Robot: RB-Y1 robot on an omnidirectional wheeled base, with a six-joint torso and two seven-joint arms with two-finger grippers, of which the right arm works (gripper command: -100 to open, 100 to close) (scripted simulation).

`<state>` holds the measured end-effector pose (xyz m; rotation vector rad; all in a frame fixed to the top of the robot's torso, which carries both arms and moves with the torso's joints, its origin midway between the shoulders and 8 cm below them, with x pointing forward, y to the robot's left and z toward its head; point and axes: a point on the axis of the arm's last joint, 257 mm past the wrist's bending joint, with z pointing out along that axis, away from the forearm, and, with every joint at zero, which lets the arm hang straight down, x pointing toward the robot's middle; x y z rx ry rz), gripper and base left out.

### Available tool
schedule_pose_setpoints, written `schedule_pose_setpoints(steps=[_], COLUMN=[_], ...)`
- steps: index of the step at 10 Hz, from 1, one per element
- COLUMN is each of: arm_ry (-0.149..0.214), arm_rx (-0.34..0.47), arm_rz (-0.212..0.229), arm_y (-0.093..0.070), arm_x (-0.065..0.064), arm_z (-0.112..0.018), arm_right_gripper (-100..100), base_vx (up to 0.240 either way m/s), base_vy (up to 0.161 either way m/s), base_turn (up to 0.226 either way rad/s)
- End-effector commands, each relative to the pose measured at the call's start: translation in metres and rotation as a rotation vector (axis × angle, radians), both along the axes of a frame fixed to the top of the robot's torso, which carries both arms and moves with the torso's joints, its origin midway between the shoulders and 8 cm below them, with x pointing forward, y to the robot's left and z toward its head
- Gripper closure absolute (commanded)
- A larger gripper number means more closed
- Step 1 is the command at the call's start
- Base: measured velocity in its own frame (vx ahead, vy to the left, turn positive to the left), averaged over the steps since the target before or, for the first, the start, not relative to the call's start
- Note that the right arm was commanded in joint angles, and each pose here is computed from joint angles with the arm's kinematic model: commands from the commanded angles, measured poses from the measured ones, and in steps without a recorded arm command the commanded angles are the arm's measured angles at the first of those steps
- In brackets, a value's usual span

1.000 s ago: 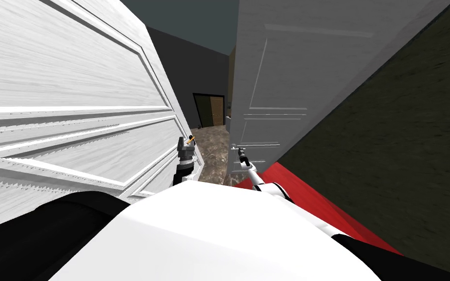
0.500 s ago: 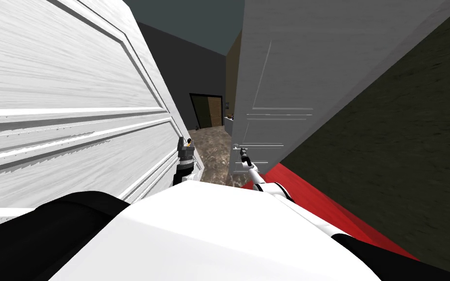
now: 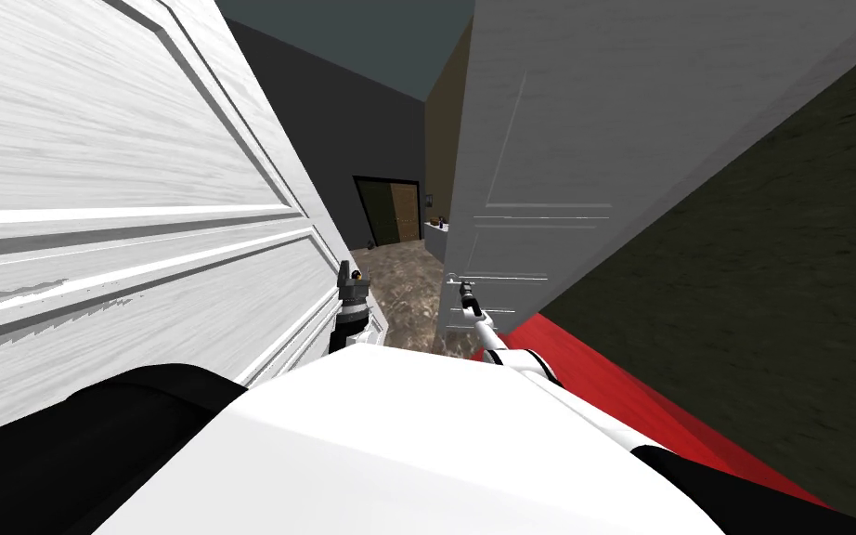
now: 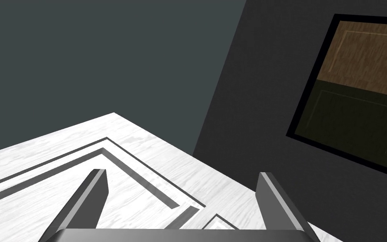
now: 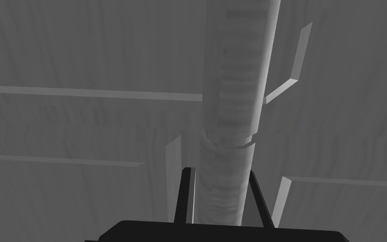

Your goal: Push the door open

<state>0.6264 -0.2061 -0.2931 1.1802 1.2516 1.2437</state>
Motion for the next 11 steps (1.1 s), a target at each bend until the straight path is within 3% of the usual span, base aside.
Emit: schedule_pose_setpoints(steps=[1,11], arm_ry=[-0.005,-0.022], arm_rx=[-0.010,-0.040], arm_rz=[-0.018,-0.097], arm_y=[-0.009,-0.039], arm_x=[0.001,0.002], arm_z=[0.002,0.009], arm_right_gripper=[100,100], base_vx=[0.118,0.162], base_vy=[-0.004,0.030], base_turn=[-0.059,-0.079])
